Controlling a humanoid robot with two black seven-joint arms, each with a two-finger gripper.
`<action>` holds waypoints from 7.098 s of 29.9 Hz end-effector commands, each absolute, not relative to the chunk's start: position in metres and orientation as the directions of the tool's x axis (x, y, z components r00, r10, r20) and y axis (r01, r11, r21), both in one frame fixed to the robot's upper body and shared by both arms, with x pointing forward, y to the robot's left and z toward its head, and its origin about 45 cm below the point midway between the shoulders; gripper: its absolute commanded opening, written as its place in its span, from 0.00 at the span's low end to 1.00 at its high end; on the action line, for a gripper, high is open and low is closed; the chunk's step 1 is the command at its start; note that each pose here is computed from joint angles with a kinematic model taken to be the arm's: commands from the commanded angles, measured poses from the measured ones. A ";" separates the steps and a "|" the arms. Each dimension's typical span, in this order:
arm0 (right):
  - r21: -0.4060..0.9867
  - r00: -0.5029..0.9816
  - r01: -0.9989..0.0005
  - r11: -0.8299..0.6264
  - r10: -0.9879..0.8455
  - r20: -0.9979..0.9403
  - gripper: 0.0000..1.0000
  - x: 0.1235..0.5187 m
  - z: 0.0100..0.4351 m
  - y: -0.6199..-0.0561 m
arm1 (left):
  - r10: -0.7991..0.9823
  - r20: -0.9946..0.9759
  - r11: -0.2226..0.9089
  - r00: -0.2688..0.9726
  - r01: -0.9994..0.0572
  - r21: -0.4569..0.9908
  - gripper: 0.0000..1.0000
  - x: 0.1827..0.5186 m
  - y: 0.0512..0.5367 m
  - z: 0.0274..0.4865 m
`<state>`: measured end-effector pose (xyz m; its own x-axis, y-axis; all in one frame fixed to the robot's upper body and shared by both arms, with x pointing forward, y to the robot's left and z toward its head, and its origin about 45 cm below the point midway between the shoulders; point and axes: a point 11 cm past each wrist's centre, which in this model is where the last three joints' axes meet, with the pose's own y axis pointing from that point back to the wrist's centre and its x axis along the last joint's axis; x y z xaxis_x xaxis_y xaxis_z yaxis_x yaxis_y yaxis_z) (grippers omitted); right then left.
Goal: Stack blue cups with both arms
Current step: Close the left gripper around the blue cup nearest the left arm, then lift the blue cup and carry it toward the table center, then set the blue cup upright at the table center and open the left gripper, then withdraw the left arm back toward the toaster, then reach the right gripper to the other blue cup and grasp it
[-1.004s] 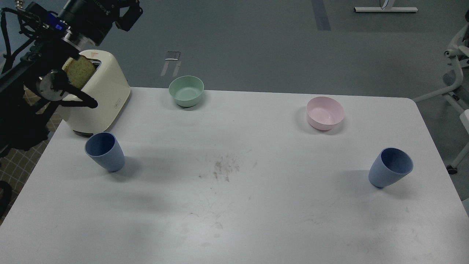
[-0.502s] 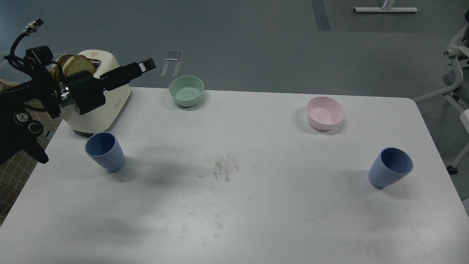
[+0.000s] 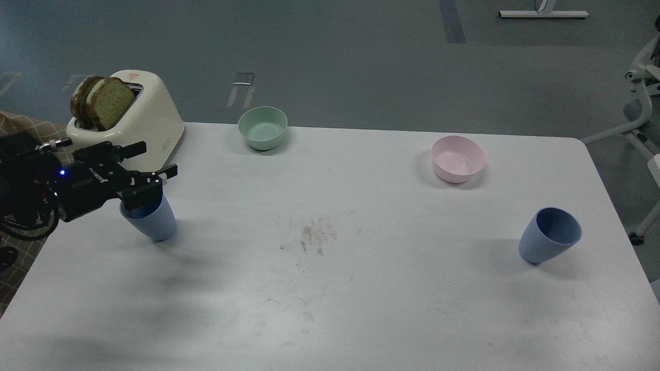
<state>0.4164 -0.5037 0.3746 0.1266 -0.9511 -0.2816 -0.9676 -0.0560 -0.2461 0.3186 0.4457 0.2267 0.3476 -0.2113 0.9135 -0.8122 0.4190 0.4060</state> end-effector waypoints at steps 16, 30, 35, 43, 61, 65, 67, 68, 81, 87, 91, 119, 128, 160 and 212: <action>-0.229 0.125 -0.972 -0.060 -0.952 -0.279 1.00 0.412 0.366 -0.503 | -0.191 0.874 0.303 0.446 -0.820 0.485 0.77 0.301 0.484 0.191; -0.239 0.157 -0.966 -0.094 -0.954 -0.257 1.00 0.410 0.368 -0.493 | -0.198 0.850 0.311 0.488 -0.792 0.526 0.50 0.292 0.481 0.175; -0.226 0.148 -0.970 -0.089 -0.954 -0.261 1.00 0.408 0.363 -0.495 | -0.185 0.857 0.313 0.482 -0.797 0.516 0.34 0.295 0.480 0.177; -0.222 0.144 -0.971 -0.086 -0.955 -0.260 1.00 0.407 0.362 -0.496 | -0.193 0.858 0.315 0.476 -0.798 0.514 0.00 0.296 0.479 0.179; -0.214 0.140 -0.973 -0.084 -0.955 -0.262 1.00 0.405 0.358 -0.497 | -0.195 0.910 0.418 0.366 -0.808 0.415 0.00 0.333 0.440 0.224; -0.208 0.136 -0.975 -0.081 -0.955 -0.263 1.00 0.404 0.355 -0.498 | -0.196 0.914 0.450 0.355 -0.795 0.406 0.00 0.352 0.422 0.244; -0.204 0.132 -0.976 -0.079 -0.957 -0.258 1.00 0.403 0.355 -0.500 | -0.192 0.919 0.498 0.344 -0.773 0.393 0.00 0.367 0.397 0.260; -0.205 0.130 -0.976 -0.078 -0.958 -0.257 1.00 0.403 0.355 -0.501 | -0.185 0.923 0.518 0.338 -0.764 0.384 0.00 0.371 0.386 0.262; -0.200 0.111 -0.978 -0.059 -0.958 -0.263 1.00 0.397 0.351 -0.508 | -0.377 0.889 0.766 0.259 -0.453 0.456 0.00 0.395 0.195 0.241; -0.195 0.095 -0.980 -0.044 -0.960 -0.262 1.00 0.392 0.350 -0.515 | -0.439 0.859 0.773 0.264 -0.376 0.511 0.00 0.385 0.165 0.212; -0.165 0.069 -0.986 -0.025 -0.961 -0.269 1.00 0.386 0.337 -0.522 | -0.439 0.854 0.769 0.278 -0.375 0.518 0.00 0.389 0.158 0.204; -0.125 0.045 -0.992 -0.010 -0.959 -0.280 1.00 0.375 0.316 -0.526 | -0.465 0.830 0.754 0.307 -0.355 0.553 0.29 0.387 0.152 0.184; -0.125 0.045 -0.992 -0.010 -0.960 -0.278 1.00 0.374 0.317 -0.527 | -0.452 0.838 0.754 0.305 -0.370 0.542 0.49 0.391 0.155 0.190; -0.040 0.131 -0.987 -0.157 -0.920 0.368 1.00 0.347 0.410 -0.514 | 0.941 0.111 0.337 0.318 -0.879 -0.337 0.97 0.463 0.298 0.342; 0.685 0.693 -0.704 -0.188 0.032 0.721 0.74 0.306 0.198 -0.413 | 0.950 -0.189 0.161 0.247 -0.910 -0.382 0.98 0.456 0.341 0.338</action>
<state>0.3067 -0.4143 0.1995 0.6916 0.0347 0.7215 -0.7050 -0.1852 0.6847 0.4556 0.3408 0.3364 0.2477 0.9501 -0.1896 -0.9112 0.1620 -0.3788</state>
